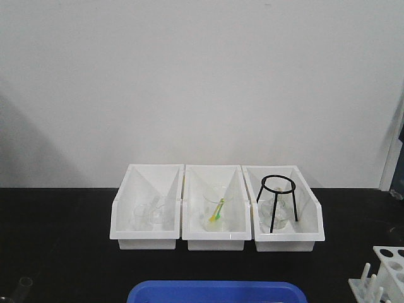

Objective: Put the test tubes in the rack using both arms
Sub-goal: 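Lower the open left gripper around the glass test tube in the beaker, then close the left gripper on the test tube and lift it out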

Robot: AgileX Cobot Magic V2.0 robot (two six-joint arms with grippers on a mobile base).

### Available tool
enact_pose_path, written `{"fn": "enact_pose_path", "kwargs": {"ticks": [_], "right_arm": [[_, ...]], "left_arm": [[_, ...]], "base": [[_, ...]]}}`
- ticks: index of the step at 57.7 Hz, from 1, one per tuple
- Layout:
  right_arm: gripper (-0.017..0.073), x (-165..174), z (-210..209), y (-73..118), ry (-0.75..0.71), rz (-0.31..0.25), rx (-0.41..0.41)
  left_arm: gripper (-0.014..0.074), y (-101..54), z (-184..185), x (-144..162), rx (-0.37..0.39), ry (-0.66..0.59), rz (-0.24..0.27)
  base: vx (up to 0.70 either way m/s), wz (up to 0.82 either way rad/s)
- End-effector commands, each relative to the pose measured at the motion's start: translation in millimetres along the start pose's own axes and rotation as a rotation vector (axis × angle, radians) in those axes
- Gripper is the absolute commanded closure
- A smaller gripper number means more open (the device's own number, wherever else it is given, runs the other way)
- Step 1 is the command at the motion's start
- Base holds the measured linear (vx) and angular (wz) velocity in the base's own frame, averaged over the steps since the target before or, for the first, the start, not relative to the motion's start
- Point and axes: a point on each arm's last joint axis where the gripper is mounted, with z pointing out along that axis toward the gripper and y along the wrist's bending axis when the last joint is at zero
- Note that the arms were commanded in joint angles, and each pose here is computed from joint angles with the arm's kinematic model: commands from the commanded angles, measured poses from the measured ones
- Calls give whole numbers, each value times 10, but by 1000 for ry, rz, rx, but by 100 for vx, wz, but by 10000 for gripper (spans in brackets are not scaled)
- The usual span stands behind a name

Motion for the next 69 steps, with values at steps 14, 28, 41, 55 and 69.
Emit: {"fn": "enact_pose_path", "kwargs": {"ticks": [14, 28, 41, 55, 69], "right_arm": [[0, -185, -12, -11, -107, -4, 5], [68, -167, 1, -10, -94, -6, 4], [116, -151, 5, -9, -79, -9, 3], [120, -151, 5, -9, -79, -14, 3], [120, -148, 5, -8, -75, -13, 3]], "left_arm": [[47, -94, 59, 263, 114, 294, 406], [47, -339, -52, 1031, 281, 458, 397], [47, -352, -291, 1642, 278, 405, 377], [47, -342, -372, 1767, 236, 270, 338], [47, -369, -192, 1924, 216, 267, 318]], "base": [[0, 0], [0, 0], [0, 0], [0, 0], [0, 0]]}}
